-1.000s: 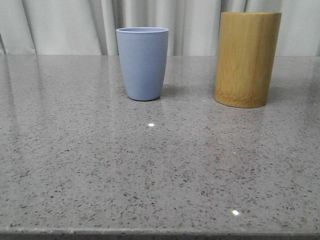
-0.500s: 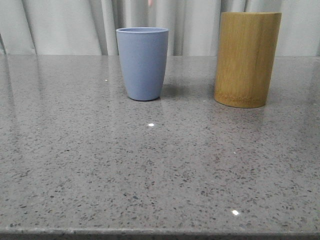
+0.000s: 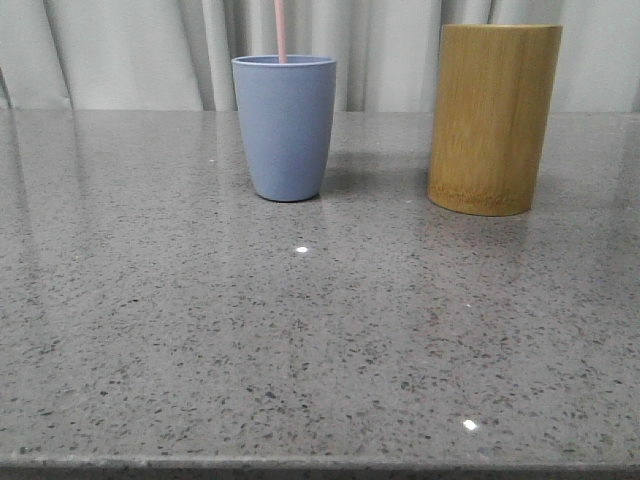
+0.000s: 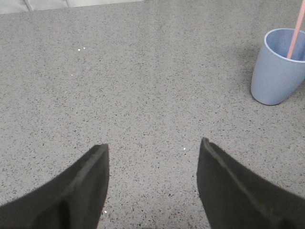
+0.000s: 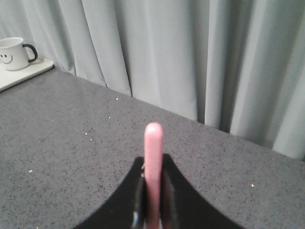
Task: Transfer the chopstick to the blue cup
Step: 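Lower the pink stick into the blue cup and open the right gripper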
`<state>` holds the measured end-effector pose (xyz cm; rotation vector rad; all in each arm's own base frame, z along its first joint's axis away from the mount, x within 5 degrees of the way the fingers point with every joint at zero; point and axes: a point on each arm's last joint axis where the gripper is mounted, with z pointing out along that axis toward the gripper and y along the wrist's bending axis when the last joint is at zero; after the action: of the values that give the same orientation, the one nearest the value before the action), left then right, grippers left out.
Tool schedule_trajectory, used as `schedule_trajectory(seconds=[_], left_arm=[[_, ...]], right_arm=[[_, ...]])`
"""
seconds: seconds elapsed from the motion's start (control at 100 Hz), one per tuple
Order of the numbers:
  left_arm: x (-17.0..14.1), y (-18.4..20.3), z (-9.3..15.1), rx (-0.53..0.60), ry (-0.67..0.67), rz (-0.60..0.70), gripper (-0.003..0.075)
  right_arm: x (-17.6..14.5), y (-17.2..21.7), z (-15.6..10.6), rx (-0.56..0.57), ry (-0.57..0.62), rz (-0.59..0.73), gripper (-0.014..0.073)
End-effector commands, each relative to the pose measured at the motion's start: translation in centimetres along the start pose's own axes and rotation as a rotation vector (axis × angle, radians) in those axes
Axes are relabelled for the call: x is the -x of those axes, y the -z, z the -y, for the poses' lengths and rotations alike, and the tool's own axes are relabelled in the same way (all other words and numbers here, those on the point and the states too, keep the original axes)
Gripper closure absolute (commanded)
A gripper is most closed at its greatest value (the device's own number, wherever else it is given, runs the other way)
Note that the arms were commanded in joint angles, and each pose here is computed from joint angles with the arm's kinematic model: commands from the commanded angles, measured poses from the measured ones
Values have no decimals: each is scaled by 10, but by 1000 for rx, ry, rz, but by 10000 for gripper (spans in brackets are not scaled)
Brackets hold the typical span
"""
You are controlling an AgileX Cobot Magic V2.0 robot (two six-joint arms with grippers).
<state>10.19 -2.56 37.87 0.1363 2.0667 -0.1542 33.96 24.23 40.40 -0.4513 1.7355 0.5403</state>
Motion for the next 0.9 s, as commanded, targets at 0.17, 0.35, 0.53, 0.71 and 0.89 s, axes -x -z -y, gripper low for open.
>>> schedule_trajectory(seconds=[0.17, 0.35, 0.53, 0.71, 0.89], left_arm=[[12, 6, 2, -21, 3, 80, 323], [12, 6, 2, -21, 3, 80, 323], [12, 6, 2, -21, 3, 80, 323], [12, 6, 1, -14, -1, 82, 323], [14, 9, 0, -12, -7, 118, 323]], right_arm=[[20, 8, -2, 9, 10, 116, 498], [19, 7, -2, 9, 10, 112, 329], [20, 9, -2, 9, 10, 112, 299], [30, 23, -3, 8, 13, 116, 299], [41, 44, 3, -12, 23, 113, 299]])
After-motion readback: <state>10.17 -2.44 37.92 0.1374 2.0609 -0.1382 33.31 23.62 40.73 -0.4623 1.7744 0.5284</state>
